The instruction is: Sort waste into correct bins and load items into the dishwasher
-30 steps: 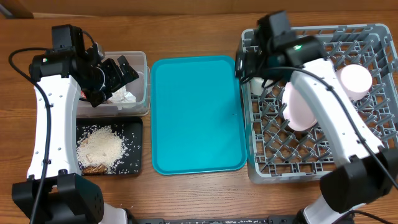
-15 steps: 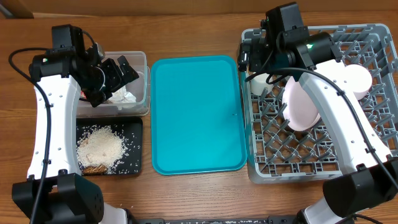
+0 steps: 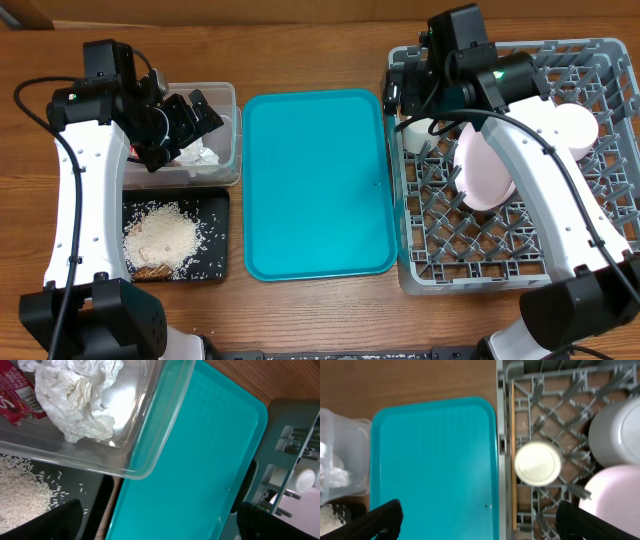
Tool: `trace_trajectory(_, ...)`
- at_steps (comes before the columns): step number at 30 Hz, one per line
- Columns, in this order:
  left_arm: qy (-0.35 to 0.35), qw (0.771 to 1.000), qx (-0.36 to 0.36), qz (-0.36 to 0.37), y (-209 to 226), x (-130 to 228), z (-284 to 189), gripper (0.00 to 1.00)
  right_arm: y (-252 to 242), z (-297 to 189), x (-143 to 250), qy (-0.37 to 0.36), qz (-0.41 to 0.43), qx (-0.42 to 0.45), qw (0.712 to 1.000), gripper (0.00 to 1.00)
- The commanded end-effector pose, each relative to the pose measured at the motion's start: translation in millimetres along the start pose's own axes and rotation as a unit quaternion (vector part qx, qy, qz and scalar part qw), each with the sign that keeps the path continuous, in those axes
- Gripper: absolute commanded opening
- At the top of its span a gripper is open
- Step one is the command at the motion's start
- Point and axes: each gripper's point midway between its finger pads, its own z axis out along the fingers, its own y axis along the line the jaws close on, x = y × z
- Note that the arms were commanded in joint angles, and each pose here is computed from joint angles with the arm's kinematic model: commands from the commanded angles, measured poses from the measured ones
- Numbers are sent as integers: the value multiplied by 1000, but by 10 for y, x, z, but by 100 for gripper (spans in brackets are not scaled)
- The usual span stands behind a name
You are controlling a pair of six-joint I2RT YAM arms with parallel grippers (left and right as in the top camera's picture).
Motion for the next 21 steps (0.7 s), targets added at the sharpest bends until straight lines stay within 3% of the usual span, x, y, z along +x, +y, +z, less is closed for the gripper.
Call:
trace_trajectory(1,-25,1000,7,7,-79,-51,-149,100,85,-579,-207,-83,-5,-23,996,100)
trace_trajectory(10,-25,1000,7,8,-80,-52,-150,100,13,-2069,-244,-264,-2,-40,964,100)
trace_trajectory(15,-25,1000,7,7,-80,-52,-150,100,-69,-2907,61,-352,0,-68,934,100)
trace_trajectory(21,-25,1000,7,7,-80,-52,-150,100,-311,-3436,606,-415,10,-77,907,100)
